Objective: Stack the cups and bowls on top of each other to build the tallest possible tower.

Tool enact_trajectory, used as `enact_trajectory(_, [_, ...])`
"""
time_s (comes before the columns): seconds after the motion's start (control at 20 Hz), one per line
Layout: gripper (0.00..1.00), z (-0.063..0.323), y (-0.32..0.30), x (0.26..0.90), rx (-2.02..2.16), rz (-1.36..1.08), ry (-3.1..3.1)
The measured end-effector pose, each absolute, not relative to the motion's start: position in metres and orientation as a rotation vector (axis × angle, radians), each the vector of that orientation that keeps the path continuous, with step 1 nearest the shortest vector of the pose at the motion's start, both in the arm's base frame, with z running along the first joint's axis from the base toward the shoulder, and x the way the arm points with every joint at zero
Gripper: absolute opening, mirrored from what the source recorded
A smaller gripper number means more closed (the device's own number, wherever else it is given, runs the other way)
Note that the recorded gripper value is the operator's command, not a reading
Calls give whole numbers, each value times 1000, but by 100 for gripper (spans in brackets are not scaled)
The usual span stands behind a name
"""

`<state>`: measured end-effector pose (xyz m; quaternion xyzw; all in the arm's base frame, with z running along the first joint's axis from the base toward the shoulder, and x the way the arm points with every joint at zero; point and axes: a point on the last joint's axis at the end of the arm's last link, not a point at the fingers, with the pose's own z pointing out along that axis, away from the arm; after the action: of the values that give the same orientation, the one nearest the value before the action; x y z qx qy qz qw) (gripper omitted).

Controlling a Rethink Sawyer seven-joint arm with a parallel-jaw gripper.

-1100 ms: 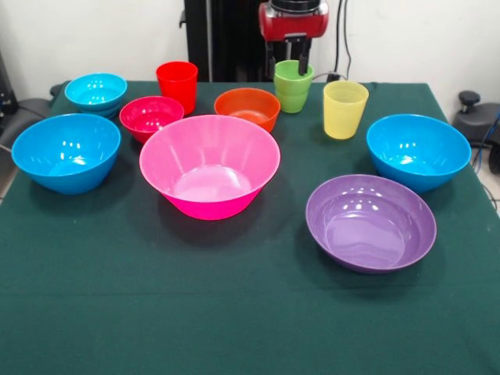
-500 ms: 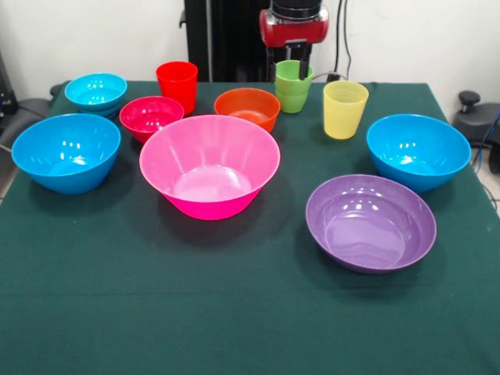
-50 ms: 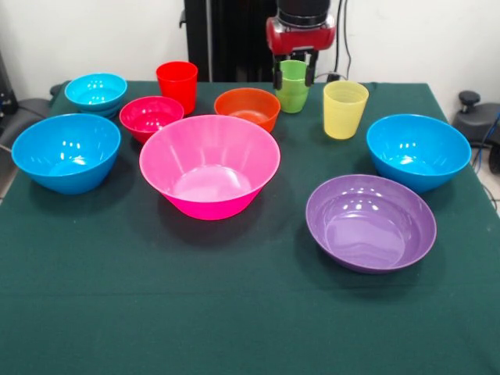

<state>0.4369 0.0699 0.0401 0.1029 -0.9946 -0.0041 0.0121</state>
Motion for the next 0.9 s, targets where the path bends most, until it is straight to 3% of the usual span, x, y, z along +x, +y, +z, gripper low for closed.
enact_trajectory(0.9, [100, 26, 93, 444, 442, 44, -3054])
